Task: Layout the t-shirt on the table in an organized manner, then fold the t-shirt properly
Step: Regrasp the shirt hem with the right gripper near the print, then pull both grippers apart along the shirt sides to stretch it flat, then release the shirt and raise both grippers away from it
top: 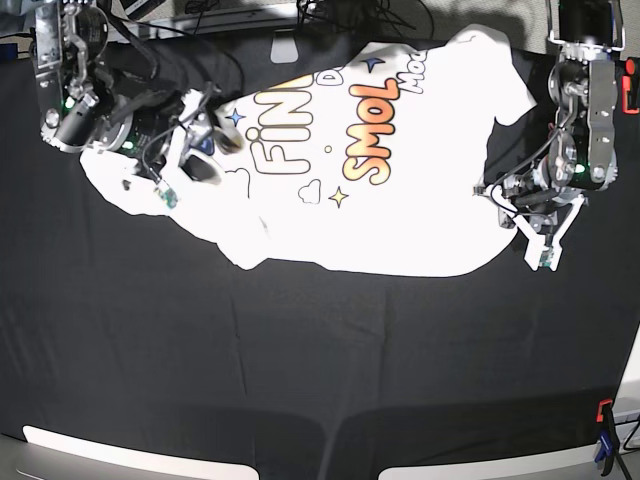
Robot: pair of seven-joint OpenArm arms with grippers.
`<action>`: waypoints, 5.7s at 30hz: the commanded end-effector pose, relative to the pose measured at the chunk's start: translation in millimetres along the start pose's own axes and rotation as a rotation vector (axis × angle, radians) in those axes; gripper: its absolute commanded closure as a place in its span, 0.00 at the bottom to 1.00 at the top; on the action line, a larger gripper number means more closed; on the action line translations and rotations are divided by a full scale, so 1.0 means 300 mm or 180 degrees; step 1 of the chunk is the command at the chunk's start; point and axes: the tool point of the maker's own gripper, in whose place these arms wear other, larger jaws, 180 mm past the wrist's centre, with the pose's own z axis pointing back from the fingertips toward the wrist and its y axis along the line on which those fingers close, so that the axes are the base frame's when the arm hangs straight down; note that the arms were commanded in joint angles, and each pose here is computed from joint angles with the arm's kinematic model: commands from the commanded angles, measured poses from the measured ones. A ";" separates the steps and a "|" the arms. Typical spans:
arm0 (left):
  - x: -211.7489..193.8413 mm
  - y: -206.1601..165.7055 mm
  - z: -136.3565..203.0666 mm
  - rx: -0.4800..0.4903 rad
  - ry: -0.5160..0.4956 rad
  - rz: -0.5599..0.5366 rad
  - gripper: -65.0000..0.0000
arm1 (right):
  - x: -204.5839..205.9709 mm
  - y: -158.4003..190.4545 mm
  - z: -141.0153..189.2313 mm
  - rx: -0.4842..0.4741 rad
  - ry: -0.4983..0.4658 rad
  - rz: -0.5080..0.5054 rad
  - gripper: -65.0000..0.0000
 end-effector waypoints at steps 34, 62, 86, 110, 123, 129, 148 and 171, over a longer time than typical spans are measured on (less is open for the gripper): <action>0.063 0.009 0.014 0.0005 -0.0173 -0.0071 1.00 | -0.119 -0.161 -0.046 -0.0561 0.0357 0.0465 0.96; 0.501 0.027 0.122 0.0401 -0.1339 -0.0812 1.00 | 0.249 -0.644 0.055 -0.1949 0.0098 0.0480 1.00; 0.682 0.334 -0.153 0.0758 -0.0844 -0.0204 1.00 | 0.588 -1.066 0.181 -0.2328 -0.0413 -0.0245 1.00; 0.857 0.369 -0.136 0.0820 -0.1464 -0.0260 1.00 | 0.910 -0.965 -0.009 -0.2270 -0.0925 0.0020 1.00; 0.903 0.371 -0.113 0.0831 -0.1602 -0.0279 1.00 | 0.980 -0.979 0.033 -0.2374 -0.0995 0.0139 1.00; 0.893 0.377 -0.115 0.0868 -0.1585 -0.0352 1.00 | 0.971 -0.977 0.027 -0.2355 -0.0971 0.0107 1.00; 0.961 0.389 -0.065 0.0983 -0.2017 -0.0358 0.51 | 0.995 -0.975 0.036 -0.2361 -0.1097 0.0160 0.58; 0.980 0.491 0.004 0.1120 -0.2266 0.0084 0.50 | 0.998 -0.973 0.035 -0.2356 -0.1110 0.0164 0.52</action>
